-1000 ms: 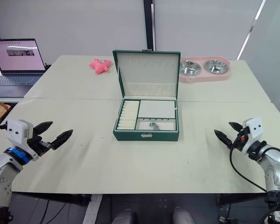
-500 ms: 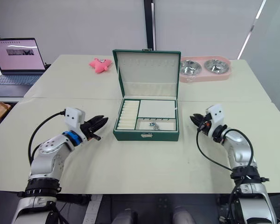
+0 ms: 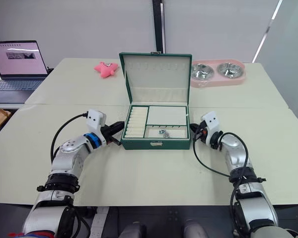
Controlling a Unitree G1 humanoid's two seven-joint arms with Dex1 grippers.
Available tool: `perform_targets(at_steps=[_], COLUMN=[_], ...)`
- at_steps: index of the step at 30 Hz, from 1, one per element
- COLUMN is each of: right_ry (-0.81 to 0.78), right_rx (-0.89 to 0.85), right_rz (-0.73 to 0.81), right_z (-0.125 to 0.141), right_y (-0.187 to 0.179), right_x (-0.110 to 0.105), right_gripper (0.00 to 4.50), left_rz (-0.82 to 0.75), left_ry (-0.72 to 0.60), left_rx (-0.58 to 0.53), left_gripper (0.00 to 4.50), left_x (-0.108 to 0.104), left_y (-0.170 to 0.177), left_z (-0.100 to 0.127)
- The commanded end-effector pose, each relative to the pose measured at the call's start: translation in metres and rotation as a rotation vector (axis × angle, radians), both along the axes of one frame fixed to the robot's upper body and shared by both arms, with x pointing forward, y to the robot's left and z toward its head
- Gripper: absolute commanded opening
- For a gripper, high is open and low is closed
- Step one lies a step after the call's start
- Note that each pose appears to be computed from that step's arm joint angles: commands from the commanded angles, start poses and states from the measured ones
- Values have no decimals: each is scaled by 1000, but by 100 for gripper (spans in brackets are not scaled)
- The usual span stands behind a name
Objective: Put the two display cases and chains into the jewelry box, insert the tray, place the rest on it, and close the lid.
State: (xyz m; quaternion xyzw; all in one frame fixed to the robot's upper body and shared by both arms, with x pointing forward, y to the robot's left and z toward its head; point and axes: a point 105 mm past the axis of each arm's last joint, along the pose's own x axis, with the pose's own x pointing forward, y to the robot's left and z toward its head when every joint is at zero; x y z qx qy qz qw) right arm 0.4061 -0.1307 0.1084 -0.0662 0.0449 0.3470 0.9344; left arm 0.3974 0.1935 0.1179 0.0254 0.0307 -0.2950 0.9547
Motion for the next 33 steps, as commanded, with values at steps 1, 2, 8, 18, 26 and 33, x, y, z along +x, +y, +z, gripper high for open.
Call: perform_targets(at_steps=[1,2,8,18,26,33], right_ry=[-69,-68,-59,-13,27,75], right_rx=[18,18,22,60,74,85], right_rz=[48,50,74,201,216,217], right_z=[19,18,17,14,8,3], right_y=[14,15,17,32,33,32], right_x=[1,1,-3,-33,-63,-90], right_gripper=[2,2,2,2,2,2], left_rz=[-73,-81,-93,-169,-209,-212], left_ry=[-24,-21,-14,28,65,108], left_rx=[-15,-17,-21,-33,-51,-53], left_gripper=[0,0,0,0,0,0], left_x=[0,-1,-2,-22,-58,-84], left_y=[-18,-20,-22,-32,-42,-42], left_z=[8,7,4,-8,-18,-23])
